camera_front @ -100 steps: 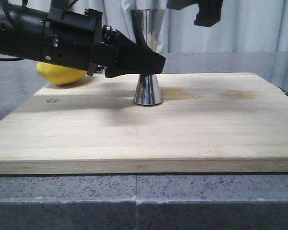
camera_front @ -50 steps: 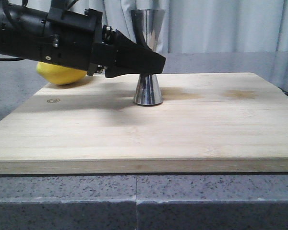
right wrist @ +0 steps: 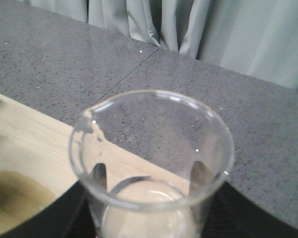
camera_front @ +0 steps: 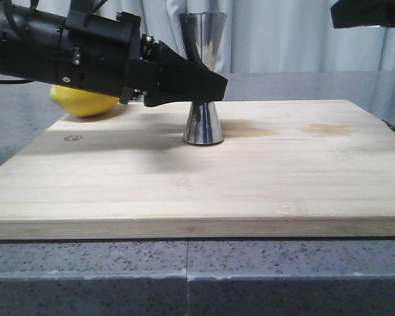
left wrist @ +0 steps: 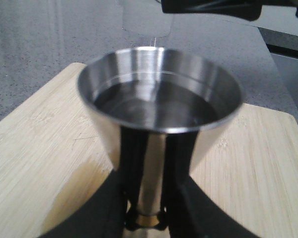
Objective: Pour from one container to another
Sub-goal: 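Tilt the beaker upright and lower it with the right gripper, then set the beaker on the board and open the right gripper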
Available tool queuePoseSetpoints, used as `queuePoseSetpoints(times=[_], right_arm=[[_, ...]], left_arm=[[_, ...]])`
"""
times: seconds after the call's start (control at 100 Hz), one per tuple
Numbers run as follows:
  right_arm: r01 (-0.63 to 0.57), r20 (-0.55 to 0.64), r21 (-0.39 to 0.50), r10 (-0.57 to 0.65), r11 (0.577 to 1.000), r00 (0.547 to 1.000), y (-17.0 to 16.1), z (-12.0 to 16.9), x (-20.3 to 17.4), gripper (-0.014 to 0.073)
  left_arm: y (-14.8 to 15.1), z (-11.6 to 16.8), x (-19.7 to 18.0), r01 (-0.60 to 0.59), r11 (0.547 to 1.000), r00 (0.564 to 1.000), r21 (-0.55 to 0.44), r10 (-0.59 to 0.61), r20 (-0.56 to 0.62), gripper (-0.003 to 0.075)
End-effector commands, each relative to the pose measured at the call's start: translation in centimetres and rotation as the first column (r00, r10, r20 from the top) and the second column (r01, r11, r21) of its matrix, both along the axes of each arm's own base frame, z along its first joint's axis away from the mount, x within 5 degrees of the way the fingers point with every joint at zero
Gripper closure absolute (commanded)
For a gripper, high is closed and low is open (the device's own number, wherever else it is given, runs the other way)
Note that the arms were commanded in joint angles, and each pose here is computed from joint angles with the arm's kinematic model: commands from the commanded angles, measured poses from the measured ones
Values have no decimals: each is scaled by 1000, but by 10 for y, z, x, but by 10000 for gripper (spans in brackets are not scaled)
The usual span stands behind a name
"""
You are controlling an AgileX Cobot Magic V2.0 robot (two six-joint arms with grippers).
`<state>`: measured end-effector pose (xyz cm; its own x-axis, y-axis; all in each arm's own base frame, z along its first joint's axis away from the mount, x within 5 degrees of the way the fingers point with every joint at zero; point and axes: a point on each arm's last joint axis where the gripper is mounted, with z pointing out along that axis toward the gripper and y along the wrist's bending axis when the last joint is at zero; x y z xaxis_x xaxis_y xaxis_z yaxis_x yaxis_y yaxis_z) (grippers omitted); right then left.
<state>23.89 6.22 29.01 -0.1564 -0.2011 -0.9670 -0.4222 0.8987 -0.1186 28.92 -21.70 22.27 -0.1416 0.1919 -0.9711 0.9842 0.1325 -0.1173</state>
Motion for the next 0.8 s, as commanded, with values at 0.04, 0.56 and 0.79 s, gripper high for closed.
queuePoseSetpoints(times=[0.04, 0.56, 0.79], right_arm=[[-87, 118, 110, 74, 990, 990, -3, 6, -9, 328], [-223, 85, 74, 217, 972, 972, 6, -49, 18, 328], [-185, 42, 99, 182, 978, 982, 4, -65, 28, 328]], left_arm=[[-3, 29, -2, 12, 992, 1000, -129, -8, 29, 606], [-3, 29, -2, 12, 992, 1000, -129, -8, 29, 606], [-3, 29, -2, 12, 992, 1000, -129, -8, 29, 606]])
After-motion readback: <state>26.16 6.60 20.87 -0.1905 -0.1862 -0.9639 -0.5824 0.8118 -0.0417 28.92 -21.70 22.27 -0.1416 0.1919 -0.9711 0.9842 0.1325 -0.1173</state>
